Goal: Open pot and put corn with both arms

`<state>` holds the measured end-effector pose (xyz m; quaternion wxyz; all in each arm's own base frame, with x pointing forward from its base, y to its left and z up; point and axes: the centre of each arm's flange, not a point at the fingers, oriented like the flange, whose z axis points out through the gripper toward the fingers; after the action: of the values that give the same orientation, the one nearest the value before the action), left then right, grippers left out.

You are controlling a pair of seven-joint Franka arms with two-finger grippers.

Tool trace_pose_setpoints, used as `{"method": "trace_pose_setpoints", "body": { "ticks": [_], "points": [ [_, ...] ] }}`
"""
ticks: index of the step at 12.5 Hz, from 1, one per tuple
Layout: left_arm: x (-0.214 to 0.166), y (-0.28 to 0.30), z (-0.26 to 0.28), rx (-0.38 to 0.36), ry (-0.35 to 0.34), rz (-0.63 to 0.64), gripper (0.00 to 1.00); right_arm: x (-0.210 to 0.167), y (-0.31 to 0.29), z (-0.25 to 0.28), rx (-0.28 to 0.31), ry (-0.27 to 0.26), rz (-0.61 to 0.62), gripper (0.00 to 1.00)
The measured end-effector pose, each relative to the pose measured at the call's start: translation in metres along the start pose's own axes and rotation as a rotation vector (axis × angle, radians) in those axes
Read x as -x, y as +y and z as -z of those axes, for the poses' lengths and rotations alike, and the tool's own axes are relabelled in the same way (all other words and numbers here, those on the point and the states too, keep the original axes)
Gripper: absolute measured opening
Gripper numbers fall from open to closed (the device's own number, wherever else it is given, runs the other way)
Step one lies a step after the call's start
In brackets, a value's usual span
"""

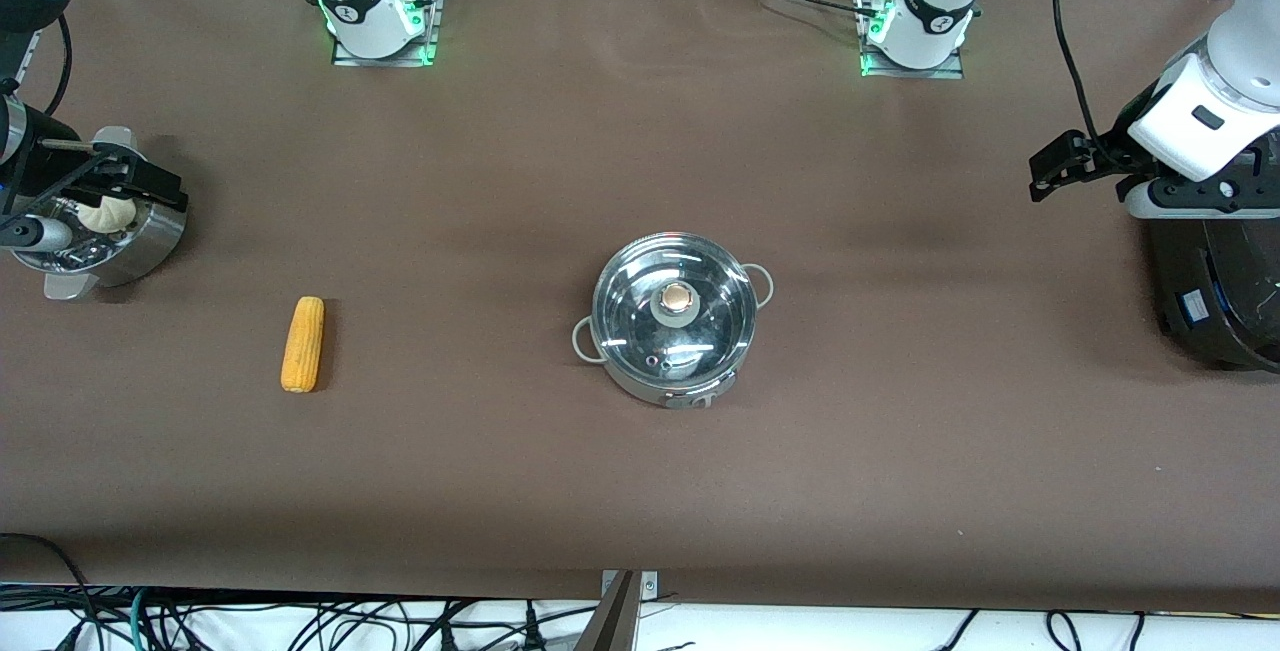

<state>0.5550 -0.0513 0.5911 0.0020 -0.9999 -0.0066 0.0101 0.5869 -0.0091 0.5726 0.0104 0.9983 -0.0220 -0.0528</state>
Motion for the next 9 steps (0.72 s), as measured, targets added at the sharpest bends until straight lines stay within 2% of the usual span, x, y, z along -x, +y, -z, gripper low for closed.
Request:
{"method": "trace_pose_setpoints", "body": {
  "ticks": [3,9],
  "points": [
    [-0.0002,-0.0014,0.0002,0.0,0.0,-0.052,1.0,0.0,0.0,0.0,0.0,0.0,0.0,1.0],
    [-0.0005,-0.0018,-0.0004,0.0,-0.001,-0.055,1.0,0.0,0.0,0.0,0.0,0.0,0.0,1.0]
  ]
}}
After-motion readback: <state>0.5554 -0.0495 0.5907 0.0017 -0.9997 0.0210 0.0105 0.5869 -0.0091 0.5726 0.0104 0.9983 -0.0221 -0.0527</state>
